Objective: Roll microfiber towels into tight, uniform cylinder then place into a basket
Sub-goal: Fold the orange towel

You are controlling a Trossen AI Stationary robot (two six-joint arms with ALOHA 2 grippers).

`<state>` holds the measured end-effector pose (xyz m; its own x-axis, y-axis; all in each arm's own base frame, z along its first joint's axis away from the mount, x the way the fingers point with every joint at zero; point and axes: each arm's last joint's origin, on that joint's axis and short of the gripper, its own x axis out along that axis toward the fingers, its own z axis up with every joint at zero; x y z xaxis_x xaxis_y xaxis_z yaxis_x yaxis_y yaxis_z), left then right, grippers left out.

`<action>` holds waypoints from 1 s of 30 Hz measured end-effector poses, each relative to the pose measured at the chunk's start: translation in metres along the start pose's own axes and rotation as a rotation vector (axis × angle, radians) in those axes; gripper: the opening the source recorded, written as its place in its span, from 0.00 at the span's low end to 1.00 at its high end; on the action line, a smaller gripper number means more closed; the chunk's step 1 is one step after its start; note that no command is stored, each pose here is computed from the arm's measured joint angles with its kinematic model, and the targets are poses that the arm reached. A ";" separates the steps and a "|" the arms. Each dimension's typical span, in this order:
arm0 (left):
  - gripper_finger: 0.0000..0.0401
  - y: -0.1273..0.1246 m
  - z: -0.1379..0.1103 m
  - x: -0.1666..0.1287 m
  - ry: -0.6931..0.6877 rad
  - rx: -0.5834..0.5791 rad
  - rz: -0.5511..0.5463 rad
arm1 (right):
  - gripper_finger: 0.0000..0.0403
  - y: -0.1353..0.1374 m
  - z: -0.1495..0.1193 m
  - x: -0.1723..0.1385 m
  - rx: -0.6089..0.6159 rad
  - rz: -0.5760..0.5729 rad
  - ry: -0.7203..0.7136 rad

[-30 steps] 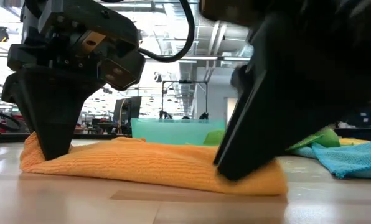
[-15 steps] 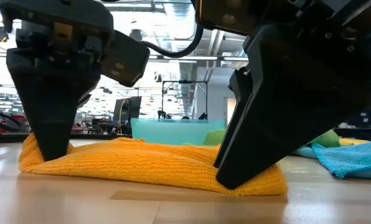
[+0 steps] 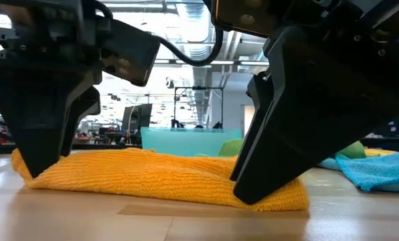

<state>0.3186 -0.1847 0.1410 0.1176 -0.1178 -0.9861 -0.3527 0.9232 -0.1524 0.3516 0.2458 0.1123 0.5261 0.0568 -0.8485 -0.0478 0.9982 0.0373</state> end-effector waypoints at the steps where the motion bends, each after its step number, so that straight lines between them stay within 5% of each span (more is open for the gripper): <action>1: 0.33 -0.002 0.000 -0.002 -0.001 0.015 0.015 | 0.30 0.000 0.000 0.000 0.000 0.000 0.000; 11: 0.33 -0.015 -0.018 -0.034 0.013 0.109 0.260 | 0.30 0.000 0.000 0.000 0.004 0.016 0.010; 17: 0.33 -0.047 -0.048 -0.047 -0.160 0.295 0.304 | 0.30 0.000 0.000 0.000 0.004 0.022 0.013; 23: 0.33 -0.074 -0.081 -0.036 -0.378 0.542 0.274 | 0.30 0.000 0.000 0.000 0.004 0.022 0.013; 30: 0.33 -0.057 -0.076 -0.015 -0.438 0.529 0.347 | 0.30 0.000 0.000 0.000 0.004 0.025 0.013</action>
<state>0.2659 -0.2634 0.1594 0.4774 0.2641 -0.8380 0.0417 0.9459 0.3219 0.3514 0.2460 0.1122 0.5133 0.0812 -0.8544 -0.0569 0.9965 0.0605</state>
